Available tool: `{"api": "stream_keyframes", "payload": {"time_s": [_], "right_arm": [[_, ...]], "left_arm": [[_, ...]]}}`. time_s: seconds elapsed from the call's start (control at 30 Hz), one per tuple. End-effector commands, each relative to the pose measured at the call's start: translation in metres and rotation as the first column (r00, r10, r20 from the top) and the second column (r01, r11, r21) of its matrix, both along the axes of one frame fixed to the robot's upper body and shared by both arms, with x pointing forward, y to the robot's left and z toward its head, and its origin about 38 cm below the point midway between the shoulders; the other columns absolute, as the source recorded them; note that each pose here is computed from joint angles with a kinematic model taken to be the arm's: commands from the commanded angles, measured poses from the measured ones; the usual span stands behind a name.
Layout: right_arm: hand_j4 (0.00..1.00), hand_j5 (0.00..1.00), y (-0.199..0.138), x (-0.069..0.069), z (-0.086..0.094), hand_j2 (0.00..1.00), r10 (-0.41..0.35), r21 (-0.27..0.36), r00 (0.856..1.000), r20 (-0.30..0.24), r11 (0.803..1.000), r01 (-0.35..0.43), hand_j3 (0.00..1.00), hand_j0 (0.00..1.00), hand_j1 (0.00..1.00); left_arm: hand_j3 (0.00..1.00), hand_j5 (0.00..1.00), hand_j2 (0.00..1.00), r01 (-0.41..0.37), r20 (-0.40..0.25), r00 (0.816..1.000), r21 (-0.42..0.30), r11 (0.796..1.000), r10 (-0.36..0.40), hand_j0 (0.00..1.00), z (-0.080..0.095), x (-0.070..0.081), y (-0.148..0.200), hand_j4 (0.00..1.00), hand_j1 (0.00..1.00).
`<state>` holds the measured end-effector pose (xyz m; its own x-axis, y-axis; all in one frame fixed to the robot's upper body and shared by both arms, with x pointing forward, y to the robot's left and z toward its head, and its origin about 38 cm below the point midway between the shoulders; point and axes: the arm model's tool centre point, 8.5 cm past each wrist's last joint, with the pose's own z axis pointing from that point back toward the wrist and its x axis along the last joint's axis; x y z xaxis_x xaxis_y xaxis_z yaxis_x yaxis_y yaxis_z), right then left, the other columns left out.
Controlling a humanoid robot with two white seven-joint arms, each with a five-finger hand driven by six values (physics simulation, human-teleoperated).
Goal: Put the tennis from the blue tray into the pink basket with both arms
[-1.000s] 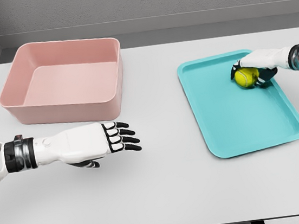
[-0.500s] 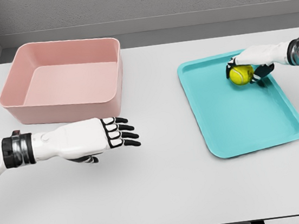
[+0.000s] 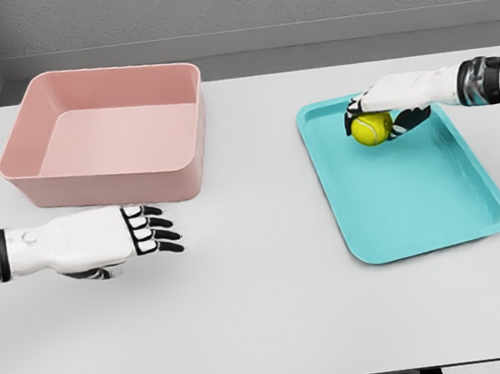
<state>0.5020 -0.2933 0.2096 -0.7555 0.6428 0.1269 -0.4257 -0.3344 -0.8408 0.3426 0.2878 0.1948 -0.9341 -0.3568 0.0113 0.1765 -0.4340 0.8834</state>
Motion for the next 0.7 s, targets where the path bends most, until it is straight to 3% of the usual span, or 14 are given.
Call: {"api": "stream_keyframes", "payload": {"time_s": [0.0, 0.17, 0.27, 0.3, 0.33, 0.37, 0.67], "right_arm": [[0.5, 0.5, 0.017, -0.006, 0.006, 0.5, 0.049, 0.026, 0.999, 0.005, 0.998, -0.049, 0.5, 0.5, 0.5], [0.5, 0.5, 0.034, -0.016, 0.016, 0.5, 0.117, 0.035, 0.993, 0.019, 0.992, -0.118, 0.5, 0.5, 0.5], [0.5, 0.5, 0.042, -0.023, 0.021, 0.5, 0.15, 0.048, 0.988, 0.021, 0.987, -0.151, 0.5, 0.5, 0.5], [0.5, 0.5, 0.048, -0.026, 0.023, 0.5, 0.172, 0.054, 0.985, 0.025, 0.983, -0.173, 0.5, 0.5, 0.5], [0.5, 0.5, 0.052, -0.028, 0.024, 0.5, 0.187, 0.055, 0.982, 0.027, 0.981, -0.188, 0.5, 0.5, 0.5], [0.5, 0.5, 0.057, -0.031, 0.024, 0.5, 0.201, 0.06, 0.979, 0.028, 0.978, -0.202, 0.5, 0.5, 0.5], [0.5, 0.5, 0.103, -0.052, 0.021, 0.5, 0.334, 0.085, 0.942, 0.021, 0.939, -0.334, 0.5, 0.5, 0.5]], "left_arm": [[1.0, 1.0, 1.0, -0.015, -0.013, 1.0, 0.073, 0.997, 0.016, 1.0, -0.002, -0.002, 0.011, 1.0, 1.0], [1.0, 1.0, 1.0, -0.019, 0.021, 1.0, 0.003, 1.0, 0.019, 1.0, 0.007, 0.001, 0.009, 1.0, 1.0], [1.0, 1.0, 1.0, -0.017, 0.024, 1.0, -0.004, 1.0, 0.017, 1.0, 0.008, 0.002, 0.007, 1.0, 1.0], [1.0, 1.0, 1.0, -0.013, 0.031, 0.999, -0.028, 1.0, 0.013, 1.0, 0.009, 0.003, 0.004, 1.0, 1.0], [1.0, 1.0, 1.0, -0.009, 0.063, 0.998, -0.115, 0.993, 0.016, 1.0, 0.016, 0.004, 0.001, 1.0, 1.0], [1.0, 1.0, 1.0, -0.007, 0.079, 0.997, -0.158, 0.987, 0.019, 1.0, 0.019, 0.004, 0.0, 1.0, 1.0], [1.0, 1.0, 1.0, -0.013, 0.078, 0.997, -0.148, 0.989, 0.025, 1.0, 0.018, 0.003, 0.004, 1.0, 1.0]]}}
